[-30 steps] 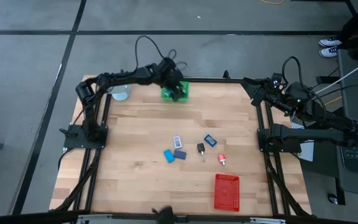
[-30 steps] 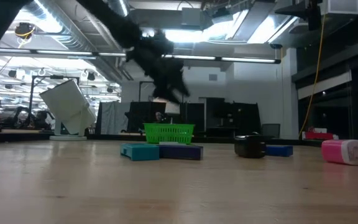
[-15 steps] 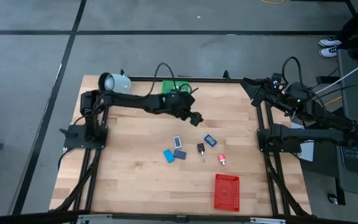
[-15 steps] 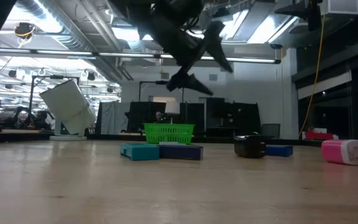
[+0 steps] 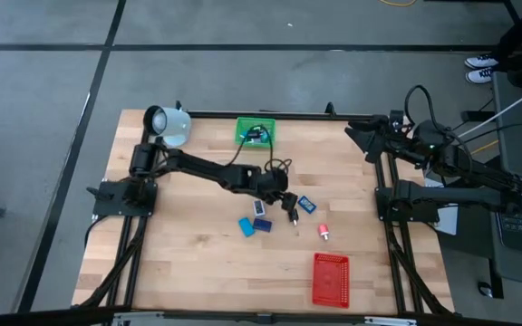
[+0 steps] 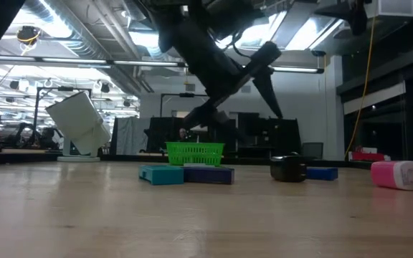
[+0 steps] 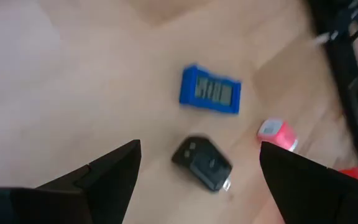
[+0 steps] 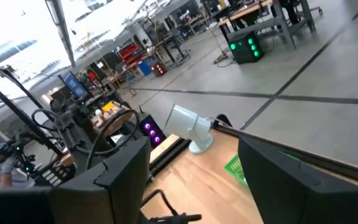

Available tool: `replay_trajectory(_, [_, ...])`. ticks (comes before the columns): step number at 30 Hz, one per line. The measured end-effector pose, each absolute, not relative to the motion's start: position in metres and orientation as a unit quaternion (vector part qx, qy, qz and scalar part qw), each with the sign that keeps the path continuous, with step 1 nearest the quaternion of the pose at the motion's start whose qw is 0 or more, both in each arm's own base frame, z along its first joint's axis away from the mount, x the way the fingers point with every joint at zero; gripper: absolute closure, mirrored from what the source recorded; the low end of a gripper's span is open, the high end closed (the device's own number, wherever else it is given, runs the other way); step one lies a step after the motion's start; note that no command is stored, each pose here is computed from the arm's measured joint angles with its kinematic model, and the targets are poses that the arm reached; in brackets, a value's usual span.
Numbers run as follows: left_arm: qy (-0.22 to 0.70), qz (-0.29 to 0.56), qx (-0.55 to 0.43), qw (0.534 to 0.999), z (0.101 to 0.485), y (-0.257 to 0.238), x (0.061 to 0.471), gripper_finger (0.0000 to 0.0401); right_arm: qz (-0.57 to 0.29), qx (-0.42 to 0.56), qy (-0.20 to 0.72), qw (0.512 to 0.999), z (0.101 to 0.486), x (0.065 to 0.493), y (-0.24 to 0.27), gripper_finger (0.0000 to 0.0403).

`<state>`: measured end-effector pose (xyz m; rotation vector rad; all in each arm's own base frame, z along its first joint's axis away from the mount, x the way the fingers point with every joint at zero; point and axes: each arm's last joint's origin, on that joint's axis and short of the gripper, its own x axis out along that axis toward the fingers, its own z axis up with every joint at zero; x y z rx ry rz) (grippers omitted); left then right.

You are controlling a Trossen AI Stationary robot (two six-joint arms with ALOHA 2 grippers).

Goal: Pick & Place Office items
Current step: Put the black charger adapter into the green bin

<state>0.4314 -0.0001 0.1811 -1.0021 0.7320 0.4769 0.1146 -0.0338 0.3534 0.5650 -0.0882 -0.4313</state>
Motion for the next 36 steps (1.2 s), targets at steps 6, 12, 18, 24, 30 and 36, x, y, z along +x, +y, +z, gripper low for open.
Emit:
replay_trajectory(6, [0.369,0.215,-0.456,0.781,0.182,-0.018,0.447,0.0079,-0.204,0.283,-0.021,0.937,0.35,0.115,-0.033,0.0152])
replay_trajectory(12, [0.453,0.231,-0.452,0.733,0.178,-0.02,0.464,0.0079,-0.193,0.286,-0.014,0.939,0.349,0.118,-0.033,0.0152])
replay_trajectory(18, [0.505,0.215,-0.5,0.67,0.173,-0.013,0.484,0.0079,-0.183,0.286,-0.008,0.941,0.348,0.119,-0.033,0.0152])
replay_trajectory(24, [0.535,0.23,-0.511,0.632,0.173,-0.003,0.487,0.0079,-0.18,0.278,-0.006,0.943,0.348,0.119,-0.033,0.0152])
replay_trajectory(30, [0.538,0.249,-0.519,0.616,0.17,0.004,0.484,0.0079,-0.18,0.265,-0.004,0.947,0.348,0.119,-0.033,0.0152])
replay_trajectory(36, [0.503,0.274,-0.531,0.625,0.171,0.011,0.489,0.0079,-0.181,0.264,-0.002,0.947,0.348,0.12,-0.033,0.0152])
